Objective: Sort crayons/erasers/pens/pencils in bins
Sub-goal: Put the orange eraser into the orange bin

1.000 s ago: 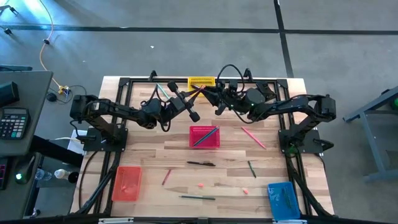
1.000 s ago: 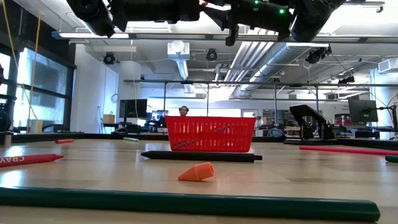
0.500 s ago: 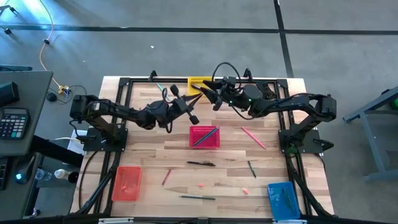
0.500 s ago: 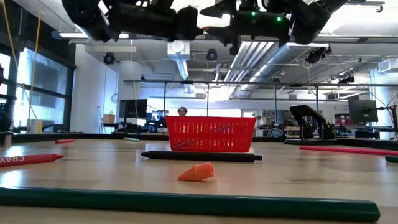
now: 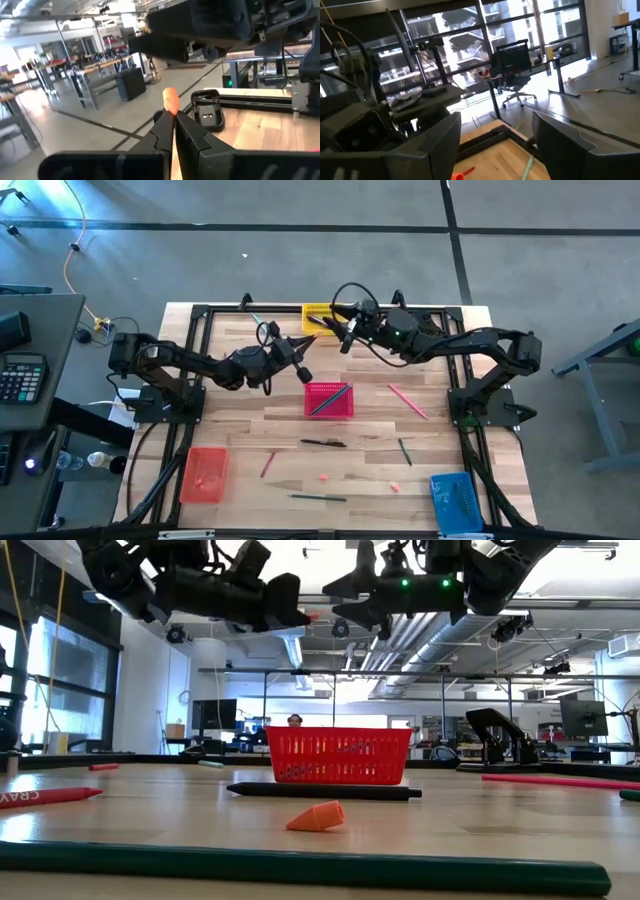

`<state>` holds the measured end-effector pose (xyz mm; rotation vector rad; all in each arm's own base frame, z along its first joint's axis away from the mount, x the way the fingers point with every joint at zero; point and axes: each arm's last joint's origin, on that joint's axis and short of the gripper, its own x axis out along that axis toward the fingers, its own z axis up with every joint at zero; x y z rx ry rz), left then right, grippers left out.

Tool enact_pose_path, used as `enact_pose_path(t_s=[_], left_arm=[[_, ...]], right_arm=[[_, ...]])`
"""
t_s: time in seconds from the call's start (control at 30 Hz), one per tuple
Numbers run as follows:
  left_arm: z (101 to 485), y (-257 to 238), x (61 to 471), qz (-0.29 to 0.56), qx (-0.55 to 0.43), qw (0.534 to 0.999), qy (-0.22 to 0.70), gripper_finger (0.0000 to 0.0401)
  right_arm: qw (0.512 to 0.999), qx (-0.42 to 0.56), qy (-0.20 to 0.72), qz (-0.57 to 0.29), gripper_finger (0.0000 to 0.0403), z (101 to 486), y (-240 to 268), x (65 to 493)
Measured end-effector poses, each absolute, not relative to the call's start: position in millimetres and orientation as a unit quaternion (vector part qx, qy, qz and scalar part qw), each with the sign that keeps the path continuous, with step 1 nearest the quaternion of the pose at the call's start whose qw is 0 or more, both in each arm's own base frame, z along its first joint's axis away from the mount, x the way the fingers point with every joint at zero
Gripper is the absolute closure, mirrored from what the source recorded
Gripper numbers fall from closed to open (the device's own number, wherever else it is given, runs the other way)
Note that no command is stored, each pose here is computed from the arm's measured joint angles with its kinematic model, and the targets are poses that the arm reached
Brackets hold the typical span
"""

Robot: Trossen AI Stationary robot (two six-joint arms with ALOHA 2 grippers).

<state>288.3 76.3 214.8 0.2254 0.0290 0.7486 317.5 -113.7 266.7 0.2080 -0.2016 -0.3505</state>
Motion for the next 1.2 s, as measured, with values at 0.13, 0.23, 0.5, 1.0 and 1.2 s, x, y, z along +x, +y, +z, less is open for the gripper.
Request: enact_pose_path(t_s=[0.13, 0.23, 0.5, 1.0, 1.2], left_arm=[[208.2, 75.2, 283.4, 0.363, 0.087, 0.928, 0.017, 0.0401], [200.4, 74.3, 280.0, 0.359, 0.069, 0.931, 0.027, 0.0401], [204.5, 67.2, 266.3, 0.357, 0.055, 0.930, 0.074, 0.0401], [242.5, 24.5, 208.0, 0.274, -0.100, 0.933, 0.211, 0.0401], [257.8, 1.5, 190.5, 0.234, -0.224, 0.876, 0.358, 0.0401]], right_arm=[[0.977, 0.075, -0.088, -0.177, 0.0167, 270.9, -112.4, 314.2], [0.981, 0.045, -0.058, -0.182, 0.0167, 275.4, -110.3, 308.4], [0.980, -0.036, 0.035, -0.193, 0.0270, 271.2, -104.6, 288.5], [0.981, -0.006, -0.015, -0.193, 0.0386, 216.4, -114.0, 249.4], [0.979, -0.010, -0.011, -0.205, 0.0397, 215.9, -120.0, 245.8]])
